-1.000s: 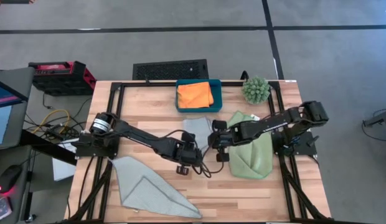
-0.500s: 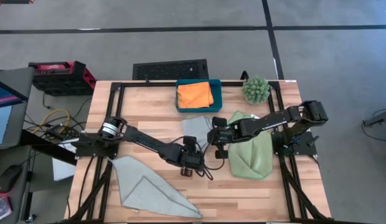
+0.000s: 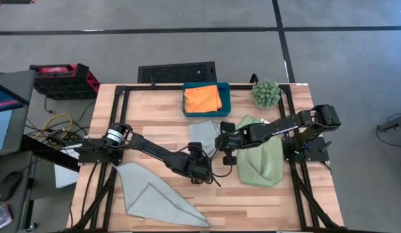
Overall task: Fold microfiber towels
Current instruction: Put the top gray microfiber cloth in the blue bin
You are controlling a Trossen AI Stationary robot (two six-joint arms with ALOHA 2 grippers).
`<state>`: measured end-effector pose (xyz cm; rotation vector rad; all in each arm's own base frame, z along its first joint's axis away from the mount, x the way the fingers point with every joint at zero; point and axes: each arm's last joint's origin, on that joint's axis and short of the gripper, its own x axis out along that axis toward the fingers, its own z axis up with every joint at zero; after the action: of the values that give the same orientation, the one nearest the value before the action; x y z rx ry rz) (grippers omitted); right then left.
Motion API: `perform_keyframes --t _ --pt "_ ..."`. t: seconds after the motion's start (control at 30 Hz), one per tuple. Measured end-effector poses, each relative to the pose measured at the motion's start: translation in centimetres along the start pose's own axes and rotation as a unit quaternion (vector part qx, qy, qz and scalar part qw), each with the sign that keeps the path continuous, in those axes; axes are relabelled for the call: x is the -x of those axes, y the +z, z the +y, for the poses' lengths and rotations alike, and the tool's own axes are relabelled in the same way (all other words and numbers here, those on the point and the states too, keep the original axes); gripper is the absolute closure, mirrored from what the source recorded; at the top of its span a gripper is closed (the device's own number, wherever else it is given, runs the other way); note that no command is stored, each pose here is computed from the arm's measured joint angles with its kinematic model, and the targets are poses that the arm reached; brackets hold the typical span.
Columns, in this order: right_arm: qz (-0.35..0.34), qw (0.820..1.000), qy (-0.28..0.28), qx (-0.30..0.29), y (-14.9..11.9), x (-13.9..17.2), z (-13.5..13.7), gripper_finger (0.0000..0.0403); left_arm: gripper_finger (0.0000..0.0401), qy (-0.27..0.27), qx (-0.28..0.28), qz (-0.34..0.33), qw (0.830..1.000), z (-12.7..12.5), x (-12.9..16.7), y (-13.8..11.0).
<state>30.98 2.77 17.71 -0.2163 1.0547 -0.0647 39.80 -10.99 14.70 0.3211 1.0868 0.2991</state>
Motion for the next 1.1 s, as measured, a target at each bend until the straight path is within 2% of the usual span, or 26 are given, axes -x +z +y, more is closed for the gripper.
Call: perform_keyframes --t 0.1,0.27,0.53,0.63,0.83,1.0,1.1 --pt "-0.001 1.000 0.000 0.000 0.0 0.0 0.0 0.0392 0.0238 0.022 0.006 -0.003 1.000 0.1 0.0 0.0" --pt "-0.001 1.000 0.000 0.000 0.0 0.0 0.0 0.0391 0.0238 0.012 0.009 0.006 1.000 -0.1 -0.5 -0.2" --pt "0.000 1.000 0.000 0.000 0.0 0.0 0.0 0.0390 0.0242 0.036 -0.006 0.035 0.999 -0.4 -1.4 -1.0" --pt "0.001 1.000 0.000 0.001 0.0 0.1 0.0 0.0390 0.0269 0.037 -0.007 0.036 0.999 -0.4 -1.4 -0.9" --pt "-0.001 1.000 0.000 0.000 0.0 0.4 -0.1 0.0390 0.0383 0.063 -0.022 0.061 0.996 0.4 -1.1 -0.8" --pt "-0.027 1.000 -0.006 -0.001 0.3 2.2 -0.5 0.0390 0.0386 0.113 -0.042 0.079 0.990 1.5 0.1 0.0" --pt "-0.040 0.999 -0.035 0.004 0.3 3.7 -1.0 0.0390 0.0390 0.130 -0.048 0.083 0.987 2.6 1.2 1.0"
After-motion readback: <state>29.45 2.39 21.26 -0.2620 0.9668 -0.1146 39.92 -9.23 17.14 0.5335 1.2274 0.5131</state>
